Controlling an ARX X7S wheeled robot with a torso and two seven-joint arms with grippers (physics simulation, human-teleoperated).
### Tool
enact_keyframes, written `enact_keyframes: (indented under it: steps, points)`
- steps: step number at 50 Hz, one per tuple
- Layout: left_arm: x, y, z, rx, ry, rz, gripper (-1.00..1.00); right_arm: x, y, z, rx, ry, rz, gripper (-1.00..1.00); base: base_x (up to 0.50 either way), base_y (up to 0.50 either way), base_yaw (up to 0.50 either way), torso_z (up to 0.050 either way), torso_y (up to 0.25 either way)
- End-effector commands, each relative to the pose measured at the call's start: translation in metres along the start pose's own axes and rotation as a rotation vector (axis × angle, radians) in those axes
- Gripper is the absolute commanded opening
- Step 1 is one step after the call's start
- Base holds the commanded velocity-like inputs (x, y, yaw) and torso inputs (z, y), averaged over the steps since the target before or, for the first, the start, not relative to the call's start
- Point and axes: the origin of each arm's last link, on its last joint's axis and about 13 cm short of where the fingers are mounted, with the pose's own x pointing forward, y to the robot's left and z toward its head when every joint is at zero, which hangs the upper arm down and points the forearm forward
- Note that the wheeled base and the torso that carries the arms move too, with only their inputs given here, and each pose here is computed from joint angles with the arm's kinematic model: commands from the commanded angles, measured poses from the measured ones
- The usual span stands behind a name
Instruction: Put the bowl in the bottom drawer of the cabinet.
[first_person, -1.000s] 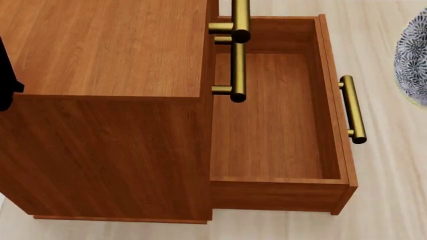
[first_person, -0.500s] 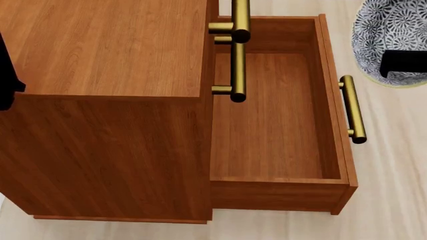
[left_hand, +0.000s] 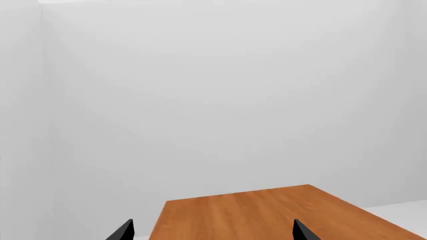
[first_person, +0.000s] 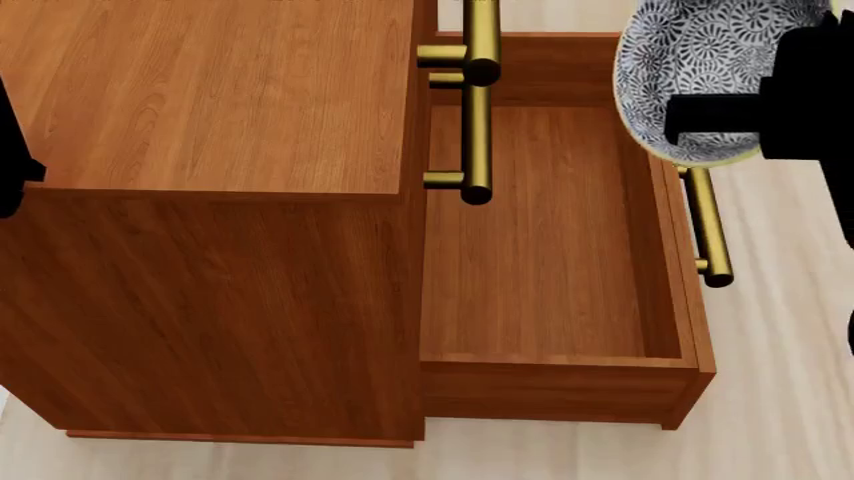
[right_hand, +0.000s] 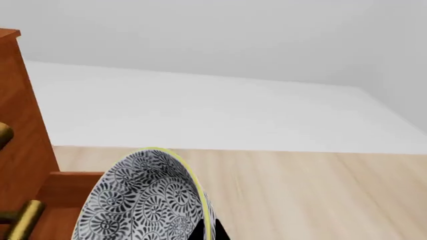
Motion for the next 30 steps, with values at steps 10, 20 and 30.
enact_keyframes:
  steps: [10,20,30]
  points:
    - [0.000,0.000,-0.001,0.003,0.001,0.001,1.00,0.014,0.015,-0.008,0.015,0.007,0.049,-1.00,0.00,0.00,0.00,0.000,0.000]
    - [0.000,0.001,0.001,0.003,0.000,0.002,1.00,0.019,0.022,-0.015,0.011,0.023,0.068,-1.00,0.00,0.00,0.00,0.000,0.000]
    - [-0.001,0.001,0.000,0.002,0.003,0.002,1.00,0.025,0.028,-0.022,-0.001,0.045,0.083,-1.00,0.00,0.00,0.00,0.000,0.000]
